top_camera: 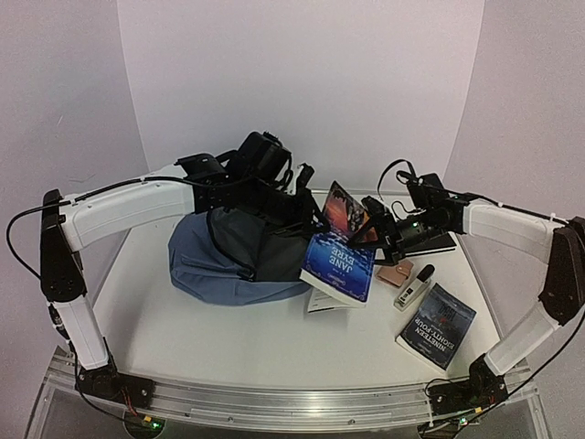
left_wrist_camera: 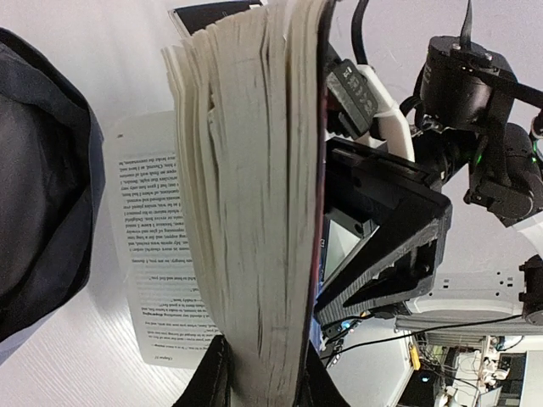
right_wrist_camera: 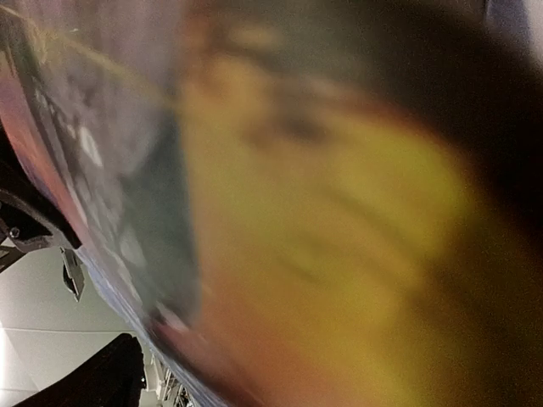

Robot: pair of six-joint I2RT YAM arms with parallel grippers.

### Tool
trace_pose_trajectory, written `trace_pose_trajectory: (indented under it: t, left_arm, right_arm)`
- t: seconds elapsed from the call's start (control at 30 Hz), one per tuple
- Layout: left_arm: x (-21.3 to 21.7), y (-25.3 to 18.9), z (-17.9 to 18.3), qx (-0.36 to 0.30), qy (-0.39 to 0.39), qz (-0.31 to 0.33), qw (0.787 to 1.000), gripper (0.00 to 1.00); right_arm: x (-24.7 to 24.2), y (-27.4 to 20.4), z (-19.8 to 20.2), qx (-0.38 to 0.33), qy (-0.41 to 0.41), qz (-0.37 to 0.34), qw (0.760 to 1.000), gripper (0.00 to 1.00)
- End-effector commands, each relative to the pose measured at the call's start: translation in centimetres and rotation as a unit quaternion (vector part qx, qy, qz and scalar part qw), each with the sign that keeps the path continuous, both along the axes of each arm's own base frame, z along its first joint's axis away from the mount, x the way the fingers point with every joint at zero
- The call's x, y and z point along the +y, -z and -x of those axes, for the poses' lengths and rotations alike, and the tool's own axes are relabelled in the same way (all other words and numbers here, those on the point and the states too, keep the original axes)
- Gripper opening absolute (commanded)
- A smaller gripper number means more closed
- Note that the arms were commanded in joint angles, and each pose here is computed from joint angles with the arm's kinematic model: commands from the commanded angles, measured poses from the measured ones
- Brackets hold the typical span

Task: Pack the student bag
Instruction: Pick up the book from the center of the board, then place the book in the student bag.

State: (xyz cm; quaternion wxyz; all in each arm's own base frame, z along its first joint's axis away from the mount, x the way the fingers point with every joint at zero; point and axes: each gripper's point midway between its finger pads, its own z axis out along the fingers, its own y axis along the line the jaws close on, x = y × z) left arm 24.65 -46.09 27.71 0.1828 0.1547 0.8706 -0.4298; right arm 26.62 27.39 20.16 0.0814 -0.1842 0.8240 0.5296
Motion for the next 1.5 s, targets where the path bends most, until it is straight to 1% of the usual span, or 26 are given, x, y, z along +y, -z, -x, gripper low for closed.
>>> trace_pose_trajectory:
  t: [0.0,0.1,0.2,0.27,0.3,0.33,0.37,0.4,0.43,0.47,0.5,0.53,0.57,0.6,0.67,0.7,0.73,0.77,0.8,0.87,0.97,1.13,1.23,1.37,1.47]
  left_arm:
    - [-0.4,-12.2,0.0,-0.089,0.016,0.152,0.984,0.00]
    - [1.0,-11.7,-1.0,-0.085,-0.016,0.148,0.985,0.00]
    - [3.1,-10.7,-2.4,-0.084,-0.065,0.138,0.985,0.00]
    - [3.9,-10.2,-3.1,-0.085,-0.084,0.129,0.984,0.00]
    - [4.2,-9.8,-3.4,-0.083,-0.091,0.121,0.985,0.00]
    - [4.2,-9.8,-3.6,-0.084,-0.091,0.118,0.985,0.00]
    - [4.1,-9.1,-3.7,-0.081,-0.089,0.103,0.987,0.05]
    - [3.9,-8.7,-3.9,-0.076,-0.087,0.090,0.989,0.10]
    - [3.8,-8.4,-4.1,-0.076,-0.088,0.079,0.990,0.19]
    - [4.1,-8.1,-4.5,-0.075,-0.095,0.066,0.990,0.32]
    - [4.7,-7.8,-4.9,-0.071,-0.108,0.052,0.990,0.50]
    - [5.6,-7.6,-5.5,-0.066,-0.127,0.040,0.989,0.66]
    - [7.0,-7.1,-6.4,-0.056,-0.153,0.024,0.986,0.73]
    - [9.0,-6.6,-7.7,-0.048,-0.192,0.006,0.980,0.78]
    - [13.2,-4.9,-9.0,-0.012,-0.253,-0.036,0.967,0.82]
    - [15.4,-4.3,-9.6,-0.009,-0.283,-0.060,0.957,0.84]
    - [16.7,-4.0,-9.9,-0.011,-0.300,-0.076,0.951,0.92]
    - [18.1,-3.5,-10.2,-0.009,-0.317,-0.095,0.944,0.98]
    - [19.7,-2.6,-10.4,0.001,-0.334,-0.118,0.935,0.99]
    - [22.4,-0.2,-10.8,0.035,-0.359,-0.158,0.919,1.00]
    - [23.7,1.8,-11.4,0.050,-0.369,-0.181,0.910,1.00]
    - [23.8,5.1,-13.2,0.093,-0.366,-0.195,0.905,1.00]
    - [23.4,6.8,-14.0,0.109,-0.358,-0.219,0.901,1.00]
    - [23.2,8.5,-15.1,0.129,-0.354,-0.239,0.895,0.98]
    - [23.3,9.7,-15.9,0.143,-0.349,-0.251,0.891,0.93]
  right_arm:
    - [2.8,-4.9,-0.4,-0.025,-0.029,-0.087,0.995,0.91]
    - [3.2,-8.2,-1.0,-0.034,-0.016,-0.116,0.992,0.72]
    - [3.2,-10.6,-1.2,-0.046,-0.011,-0.128,0.991,0.51]
    - [3.3,-11.5,-1.6,-0.050,-0.005,-0.130,0.990,0.39]
    - [3.3,-11.7,-1.9,-0.052,0.000,-0.130,0.990,0.30]
    - [3.4,-12.1,-2.1,-0.055,0.002,-0.132,0.990,0.20]
    - [3.6,-12.3,-2.5,-0.057,0.006,-0.131,0.990,0.13]
    - [3.7,-12.2,-3.0,-0.058,0.012,-0.129,0.990,0.02]
    - [3.8,-12.3,-3.4,-0.064,0.016,-0.127,0.990,0.00]
    - [3.9,-12.2,-3.8,-0.067,0.019,-0.126,0.990,0.00]
    - [4.1,-12.1,-4.3,-0.069,0.021,-0.124,0.990,0.00]
    - [4.3,-12.1,-4.8,-0.070,0.022,-0.124,0.990,0.00]
    - [4.5,-12.1,-5.3,-0.071,0.020,-0.125,0.989,0.00]
    - [4.8,-12.1,-5.7,-0.072,0.020,-0.126,0.989,0.00]
    - [5.4,-11.8,-6.8,-0.072,0.018,-0.126,0.989,0.00]
    - [5.7,-12.2,-7.1,-0.078,0.015,-0.130,0.988,0.00]
    - [6.1,-12.3,-7.5,-0.080,0.013,-0.132,0.988,0.00]
    - [6.4,-12.3,-7.9,-0.081,0.012,-0.133,0.988,0.00]
    - [6.8,-12.3,-8.4,-0.084,0.012,-0.134,0.987,0.00]
    - [7.7,-12.2,-9.2,-0.085,0.014,-0.140,0.986,0.00]
    - [9.2,-13.4,-10.4,-0.090,0.017,-0.168,0.981,0.00]
    - [11.2,-14.2,-13.5,-0.052,0.043,-0.229,0.971,0.00]
    - [12.0,-14.1,-15.0,-0.040,0.056,-0.255,0.964,0.00]
    - [12.9,-12.7,-16.2,-0.028,0.064,-0.258,0.964,0.00]
    - [13.3,-11.1,-16.7,-0.017,0.064,-0.251,0.966,0.00]
